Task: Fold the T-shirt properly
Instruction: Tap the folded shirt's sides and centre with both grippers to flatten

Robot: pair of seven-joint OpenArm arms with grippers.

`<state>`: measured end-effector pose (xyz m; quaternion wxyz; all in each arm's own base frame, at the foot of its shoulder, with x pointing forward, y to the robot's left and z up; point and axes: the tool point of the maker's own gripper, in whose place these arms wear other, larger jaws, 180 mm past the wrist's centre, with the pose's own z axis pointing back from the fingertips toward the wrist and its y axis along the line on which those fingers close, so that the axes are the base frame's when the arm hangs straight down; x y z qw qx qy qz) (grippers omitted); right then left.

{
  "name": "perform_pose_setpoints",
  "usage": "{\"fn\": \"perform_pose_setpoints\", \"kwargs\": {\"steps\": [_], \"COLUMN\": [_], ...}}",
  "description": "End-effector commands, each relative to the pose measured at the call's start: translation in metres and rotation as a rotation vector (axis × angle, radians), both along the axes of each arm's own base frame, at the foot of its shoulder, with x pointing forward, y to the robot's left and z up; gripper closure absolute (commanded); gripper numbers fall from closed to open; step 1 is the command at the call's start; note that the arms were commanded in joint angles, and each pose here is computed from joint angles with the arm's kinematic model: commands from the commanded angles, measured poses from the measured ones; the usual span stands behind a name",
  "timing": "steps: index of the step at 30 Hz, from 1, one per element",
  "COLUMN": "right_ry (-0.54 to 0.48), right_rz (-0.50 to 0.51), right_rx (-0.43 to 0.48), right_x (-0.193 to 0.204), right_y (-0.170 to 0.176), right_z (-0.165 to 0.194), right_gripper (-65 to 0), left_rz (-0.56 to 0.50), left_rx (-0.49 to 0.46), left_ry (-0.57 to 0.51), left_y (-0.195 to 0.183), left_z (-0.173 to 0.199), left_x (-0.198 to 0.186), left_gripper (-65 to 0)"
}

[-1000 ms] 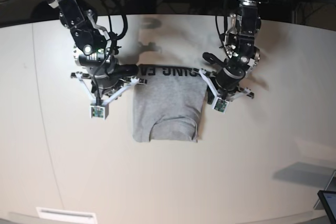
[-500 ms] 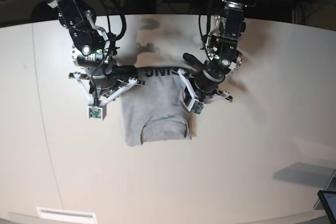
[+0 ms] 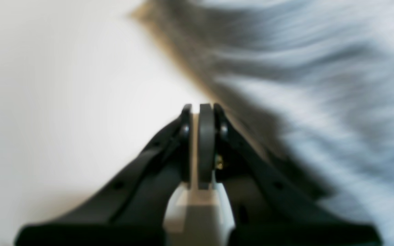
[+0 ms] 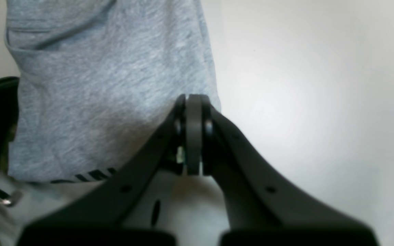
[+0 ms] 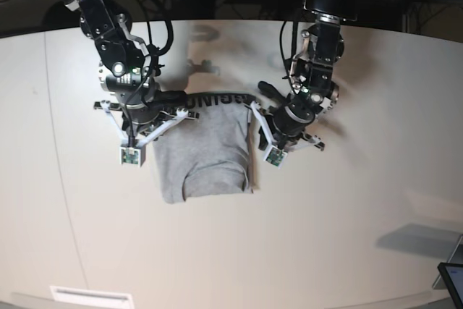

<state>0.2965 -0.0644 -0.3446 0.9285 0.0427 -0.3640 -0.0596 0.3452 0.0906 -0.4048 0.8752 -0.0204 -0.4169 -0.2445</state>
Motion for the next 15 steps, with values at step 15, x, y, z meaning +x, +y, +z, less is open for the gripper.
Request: {"fn": "perform_pose_setpoints", "kwargs": {"steps": [15], "right_ry": [-0.135], "right_rz": [0.175], "right_rx": [0.033], "right_x": [0.018], "right_y": [0.060], "right_z": [0.036], "right_gripper": [0.0], "left_rz": [0.081], "left_rx": [0.055], "left_ry": [-0.227], "left_y": [0.058], "left_z": [0.085], "left_x": [-0.021], "left_gripper": [-3.5]}}
